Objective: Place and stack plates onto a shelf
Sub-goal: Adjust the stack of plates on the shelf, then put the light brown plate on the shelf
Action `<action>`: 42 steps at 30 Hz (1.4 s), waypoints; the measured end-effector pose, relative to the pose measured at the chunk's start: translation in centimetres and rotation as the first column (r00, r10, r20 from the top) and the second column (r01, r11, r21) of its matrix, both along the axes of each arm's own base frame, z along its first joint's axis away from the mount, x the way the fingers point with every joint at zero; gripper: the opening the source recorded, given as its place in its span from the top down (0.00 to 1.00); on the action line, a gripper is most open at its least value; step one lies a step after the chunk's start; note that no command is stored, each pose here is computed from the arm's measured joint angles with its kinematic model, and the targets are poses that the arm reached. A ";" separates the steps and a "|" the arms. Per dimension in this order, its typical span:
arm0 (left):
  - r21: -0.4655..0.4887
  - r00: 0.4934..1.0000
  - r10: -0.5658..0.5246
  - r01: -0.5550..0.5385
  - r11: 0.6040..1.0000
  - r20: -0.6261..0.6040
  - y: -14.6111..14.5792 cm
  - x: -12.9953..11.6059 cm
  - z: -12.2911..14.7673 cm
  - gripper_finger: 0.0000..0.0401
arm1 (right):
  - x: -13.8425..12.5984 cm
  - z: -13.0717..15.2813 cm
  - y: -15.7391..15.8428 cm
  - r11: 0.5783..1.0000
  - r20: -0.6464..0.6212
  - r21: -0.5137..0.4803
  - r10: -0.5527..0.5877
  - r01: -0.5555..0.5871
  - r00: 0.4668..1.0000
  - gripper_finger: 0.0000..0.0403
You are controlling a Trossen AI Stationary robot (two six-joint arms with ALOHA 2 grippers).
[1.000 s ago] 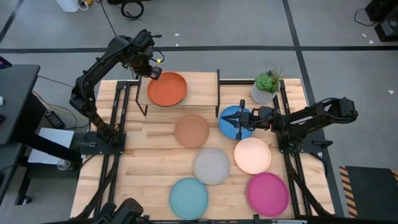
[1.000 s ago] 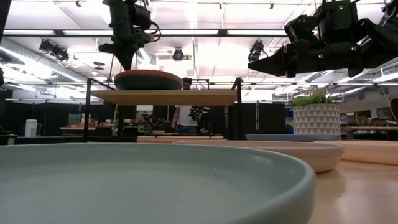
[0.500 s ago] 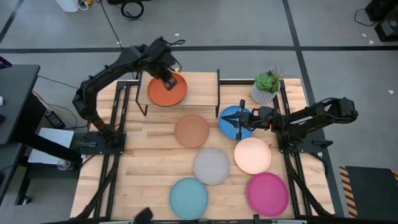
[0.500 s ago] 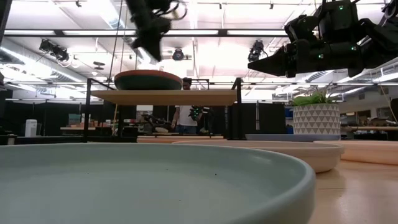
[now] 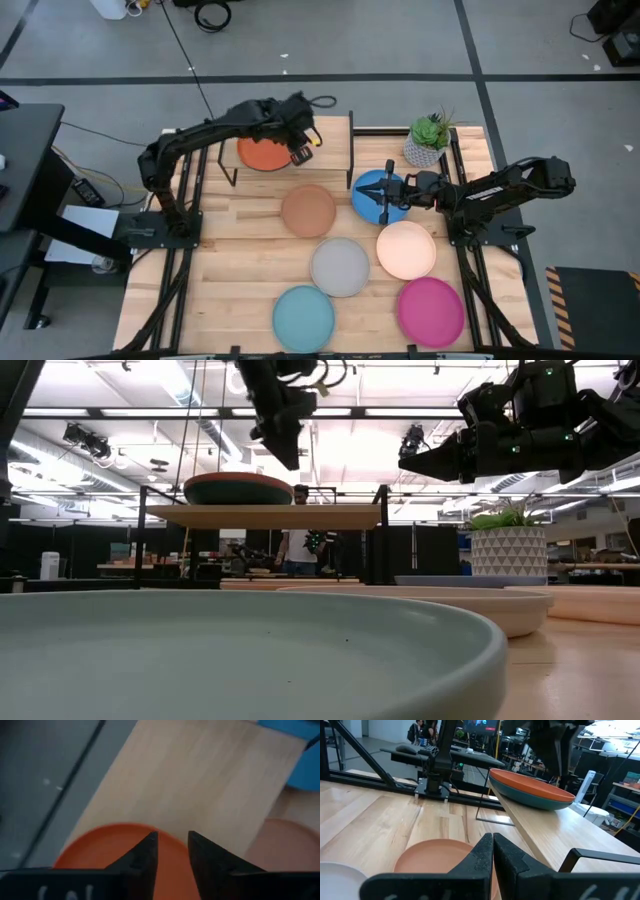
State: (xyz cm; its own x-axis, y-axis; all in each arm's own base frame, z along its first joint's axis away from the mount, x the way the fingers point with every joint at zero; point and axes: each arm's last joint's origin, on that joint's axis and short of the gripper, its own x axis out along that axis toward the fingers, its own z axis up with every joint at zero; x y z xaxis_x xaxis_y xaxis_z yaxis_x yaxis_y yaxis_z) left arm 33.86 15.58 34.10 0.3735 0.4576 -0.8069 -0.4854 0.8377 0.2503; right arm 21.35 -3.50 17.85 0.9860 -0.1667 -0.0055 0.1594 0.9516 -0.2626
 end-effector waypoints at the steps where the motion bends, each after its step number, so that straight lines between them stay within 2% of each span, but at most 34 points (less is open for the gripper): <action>1: 0.024 1.000 -0.016 0.016 1.000 -0.022 -0.2 0.4 -0.3 0.69 | 0.0 0.0 0.0 1.000 0.000 0.000 0.000 0.000 1.000 0.95; 5: 0.053 0.994 -0.075 0.079 0.995 -0.073 -0.8 1.6 -1.5 0.64 | 0.0 0.0 0.0 1.000 -0.001 0.000 0.000 0.000 1.000 0.95; 10: 0.058 0.988 -0.097 0.105 0.993 -0.123 -0.8 2.7 -3.0 0.64 | 0.0 0.0 0.0 1.000 -0.003 0.001 0.000 0.000 1.000 0.95; 15: 0.194 0.951 -0.076 0.139 0.971 -0.299 -1.1 3.8 -4.9 0.63 | 0.0 0.0 0.0 1.000 -0.004 0.001 0.000 0.000 1.000 0.95; 18: 0.243 0.924 -0.073 0.175 0.954 -0.375 -1.4 4.1 -5.4 0.63 | 0.0 0.0 0.0 1.000 -0.005 0.001 0.000 0.000 1.000 0.95; 21: 0.250 0.912 -0.071 0.185 0.951 -0.404 -1.6 4.0 -5.5 0.63 | 0.0 -0.1 0.0 1.000 -0.007 0.002 0.000 0.000 1.000 0.95; 28: 0.217 0.886 -0.014 0.128 0.968 -0.464 -0.9 2.7 -5.7 0.63 | 0.0 -0.2 0.0 1.000 -0.016 0.003 0.000 0.000 1.000 0.95; 32: 0.213 0.891 -0.019 0.130 0.968 -0.454 -1.2 2.7 -5.6 0.63 | 0.0 -0.2 0.0 1.000 -0.016 0.003 0.000 0.000 1.000 0.95; 36: 0.219 0.900 -0.097 0.206 0.954 -0.424 -2.7 3.2 -4.7 0.63 | 0.0 -0.2 0.0 1.000 -0.016 -0.001 -0.005 0.005 1.000 0.95; 39: 0.161 0.909 -0.215 0.286 0.945 -0.358 -4.6 3.3 -3.5 0.63 | 0.0 -0.2 -0.2 0.998 -0.021 -0.018 -0.061 0.061 0.998 0.95; 42: 0.030 0.916 -0.338 0.353 0.935 -0.217 -6.9 3.2 -2.4 0.63 | -0.1 -0.3 -0.5 0.985 -0.041 -0.034 -0.172 0.170 0.984 0.95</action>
